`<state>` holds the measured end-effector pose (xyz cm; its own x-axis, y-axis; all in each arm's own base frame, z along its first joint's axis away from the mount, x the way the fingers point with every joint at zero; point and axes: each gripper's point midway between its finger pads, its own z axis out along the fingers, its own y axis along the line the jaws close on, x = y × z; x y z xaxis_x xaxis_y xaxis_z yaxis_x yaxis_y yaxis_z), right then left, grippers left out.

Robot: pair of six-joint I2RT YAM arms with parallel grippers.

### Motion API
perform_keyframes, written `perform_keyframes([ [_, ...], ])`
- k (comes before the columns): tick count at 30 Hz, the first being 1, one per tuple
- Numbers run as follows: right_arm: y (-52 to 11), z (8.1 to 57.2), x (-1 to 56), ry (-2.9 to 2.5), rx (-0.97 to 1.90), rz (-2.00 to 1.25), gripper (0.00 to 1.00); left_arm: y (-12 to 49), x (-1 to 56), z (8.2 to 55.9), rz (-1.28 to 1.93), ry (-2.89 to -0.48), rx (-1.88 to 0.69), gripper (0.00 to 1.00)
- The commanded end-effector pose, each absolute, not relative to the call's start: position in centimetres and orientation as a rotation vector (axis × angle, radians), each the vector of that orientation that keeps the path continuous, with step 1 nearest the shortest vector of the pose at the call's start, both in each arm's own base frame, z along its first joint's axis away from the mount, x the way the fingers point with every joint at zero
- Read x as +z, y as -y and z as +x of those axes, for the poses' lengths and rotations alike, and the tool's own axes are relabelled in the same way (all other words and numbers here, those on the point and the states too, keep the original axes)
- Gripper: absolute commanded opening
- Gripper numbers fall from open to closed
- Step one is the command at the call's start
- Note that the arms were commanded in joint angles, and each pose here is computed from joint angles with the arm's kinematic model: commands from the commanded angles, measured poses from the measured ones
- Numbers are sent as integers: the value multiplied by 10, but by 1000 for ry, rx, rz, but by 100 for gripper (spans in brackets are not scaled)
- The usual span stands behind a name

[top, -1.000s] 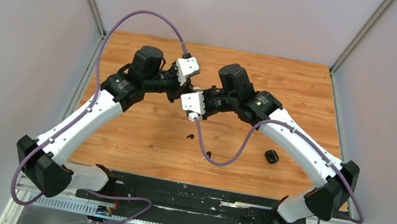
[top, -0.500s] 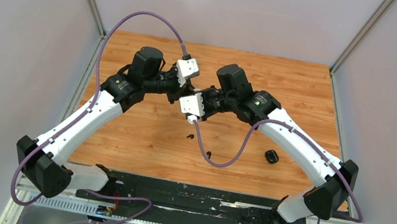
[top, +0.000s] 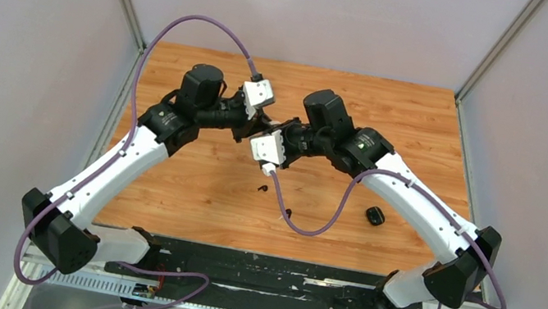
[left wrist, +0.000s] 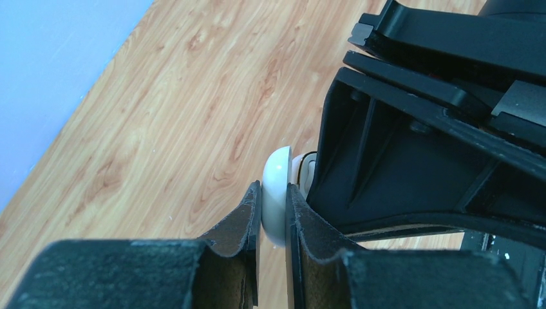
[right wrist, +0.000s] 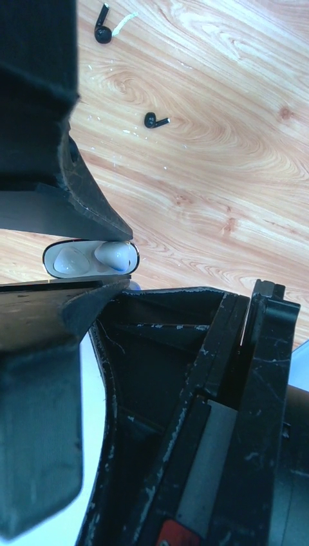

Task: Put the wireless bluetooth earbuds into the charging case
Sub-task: Place the earbud in the charging case.

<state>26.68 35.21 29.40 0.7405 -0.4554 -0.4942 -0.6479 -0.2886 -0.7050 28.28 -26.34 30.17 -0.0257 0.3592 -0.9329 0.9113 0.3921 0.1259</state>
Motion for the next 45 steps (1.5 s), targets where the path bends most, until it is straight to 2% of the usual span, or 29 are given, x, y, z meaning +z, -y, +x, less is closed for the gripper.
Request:
perform_keyframes([
  [1, -348, 284, 321, -808, 120, -1857, 30, 278, 320, 245, 1192, -1520, -831, 0],
  [8, -344, 285, 322, -860, 118, -1830, 31, 281, 319, 238, 1210, -1496, -879, 0],
  [16, -339, 285, 323, -987, 169, -1752, 39, 280, 316, 238, 1196, -1505, -876, 0],
  [28, -343, 277, 357, -924, 188, -1646, 45, 280, 307, 235, 1203, -1522, -897, 0],
  [45, -342, 270, 382, -866, 156, -1554, 48, 281, 297, 236, 1191, -1571, -909, 0],
])
